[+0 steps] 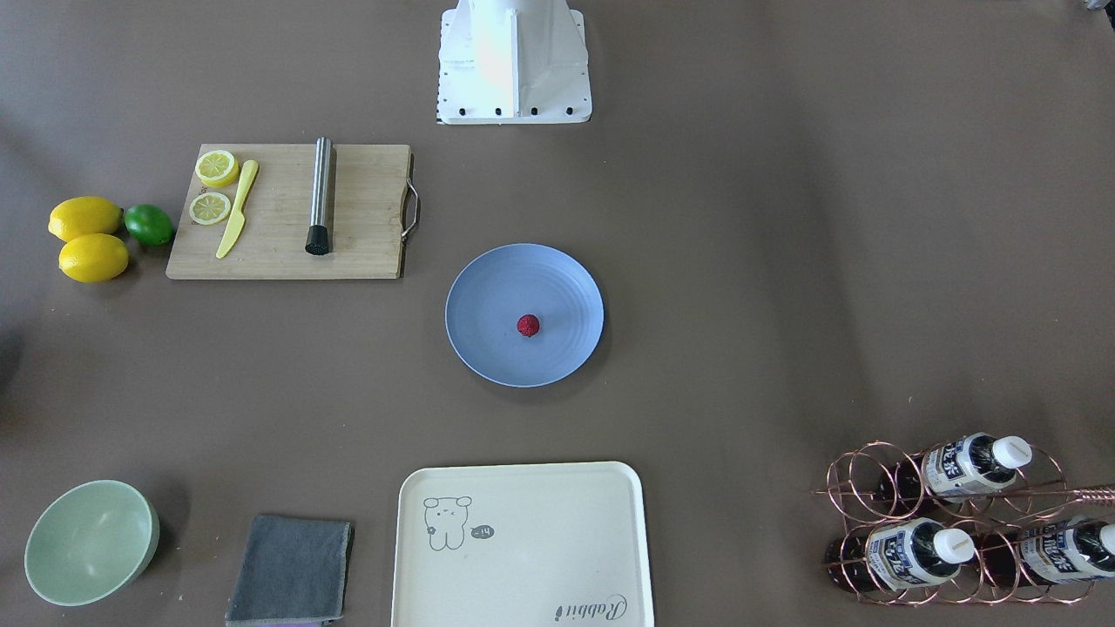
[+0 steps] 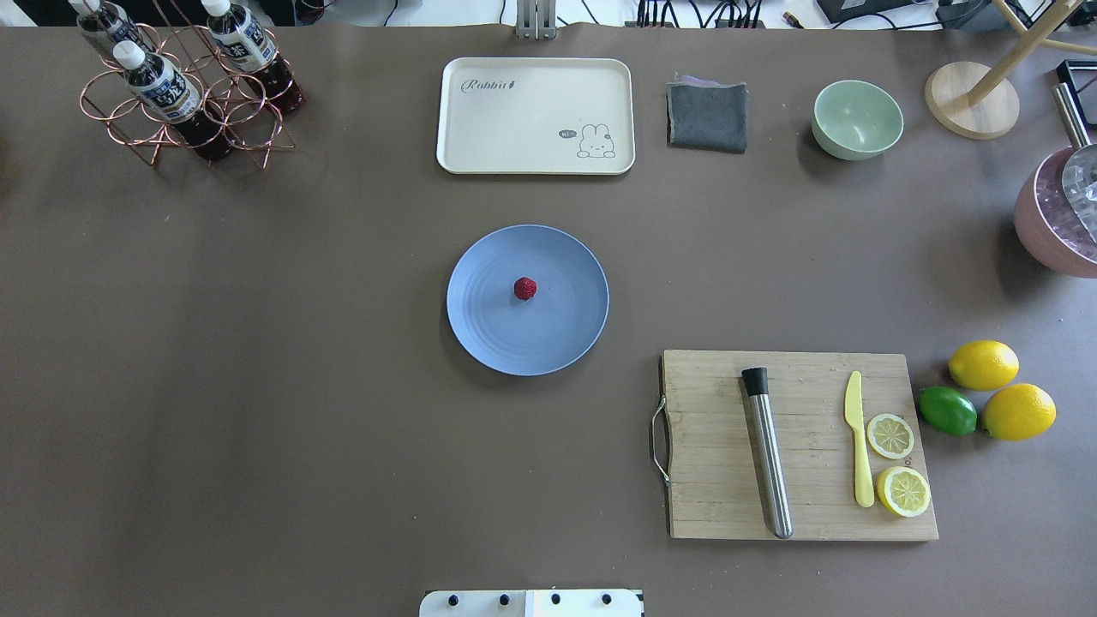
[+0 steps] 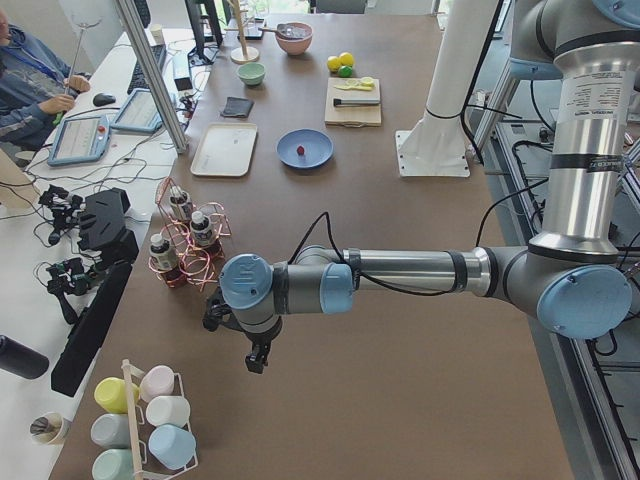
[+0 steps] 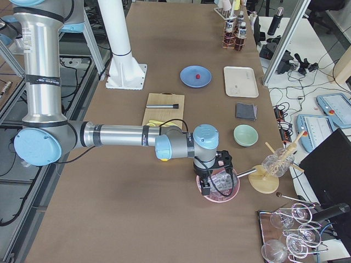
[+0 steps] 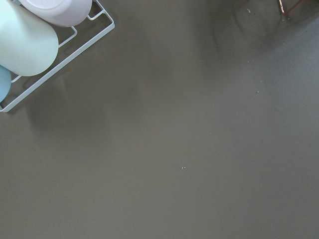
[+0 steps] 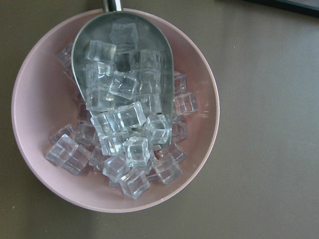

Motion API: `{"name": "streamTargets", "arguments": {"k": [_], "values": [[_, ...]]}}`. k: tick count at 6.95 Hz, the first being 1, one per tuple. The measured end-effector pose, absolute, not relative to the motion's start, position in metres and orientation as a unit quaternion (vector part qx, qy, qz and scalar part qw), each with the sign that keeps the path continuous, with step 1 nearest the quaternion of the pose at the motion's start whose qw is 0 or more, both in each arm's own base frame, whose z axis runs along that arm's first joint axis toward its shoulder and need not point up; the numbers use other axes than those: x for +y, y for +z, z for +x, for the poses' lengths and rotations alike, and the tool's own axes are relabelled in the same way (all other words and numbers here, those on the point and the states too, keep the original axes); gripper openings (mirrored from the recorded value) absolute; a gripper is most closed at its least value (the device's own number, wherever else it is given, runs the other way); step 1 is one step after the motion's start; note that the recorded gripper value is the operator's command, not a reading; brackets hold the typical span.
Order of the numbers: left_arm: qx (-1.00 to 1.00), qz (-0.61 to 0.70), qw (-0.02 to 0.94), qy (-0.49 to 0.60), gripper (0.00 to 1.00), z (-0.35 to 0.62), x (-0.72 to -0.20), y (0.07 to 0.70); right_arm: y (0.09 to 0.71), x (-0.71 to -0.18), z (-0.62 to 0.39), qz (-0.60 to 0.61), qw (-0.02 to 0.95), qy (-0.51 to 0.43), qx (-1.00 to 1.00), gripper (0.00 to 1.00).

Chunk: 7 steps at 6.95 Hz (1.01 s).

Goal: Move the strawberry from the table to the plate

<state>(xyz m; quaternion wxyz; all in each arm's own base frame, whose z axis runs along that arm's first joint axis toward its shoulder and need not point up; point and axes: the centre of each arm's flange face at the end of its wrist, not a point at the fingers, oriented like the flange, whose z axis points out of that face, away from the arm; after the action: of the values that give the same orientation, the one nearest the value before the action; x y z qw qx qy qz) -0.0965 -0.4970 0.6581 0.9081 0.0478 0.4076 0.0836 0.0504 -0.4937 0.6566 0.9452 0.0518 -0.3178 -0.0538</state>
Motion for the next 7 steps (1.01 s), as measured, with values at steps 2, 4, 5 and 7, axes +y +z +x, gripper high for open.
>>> {"name": "streamTargets", "arguments": {"k": [2, 4, 5, 7], "values": [[0.408, 0.04, 0.908, 0.081, 0.99, -0.096, -0.495, 0.66, 0.661, -0.491, 0.05, 0.046, 0.944, -0.05, -0.323, 1.0], [0.409, 0.038, 0.908, 0.079, 0.99, -0.096, -0.494, 0.662, 0.659, -0.489, 0.053, 0.042, 0.937, -0.037, -0.343, 1.0], [0.409, 0.037, 0.908, 0.079, 0.99, -0.096, -0.492, 0.663, 0.657, -0.488, 0.055, 0.041, 0.936, -0.026, -0.35, 1.0], [0.41, 0.035, 0.908, 0.078, 0.99, -0.096, -0.491, 0.665, 0.66, -0.482, 0.055, 0.031, 0.93, -0.003, -0.366, 1.0]]}}
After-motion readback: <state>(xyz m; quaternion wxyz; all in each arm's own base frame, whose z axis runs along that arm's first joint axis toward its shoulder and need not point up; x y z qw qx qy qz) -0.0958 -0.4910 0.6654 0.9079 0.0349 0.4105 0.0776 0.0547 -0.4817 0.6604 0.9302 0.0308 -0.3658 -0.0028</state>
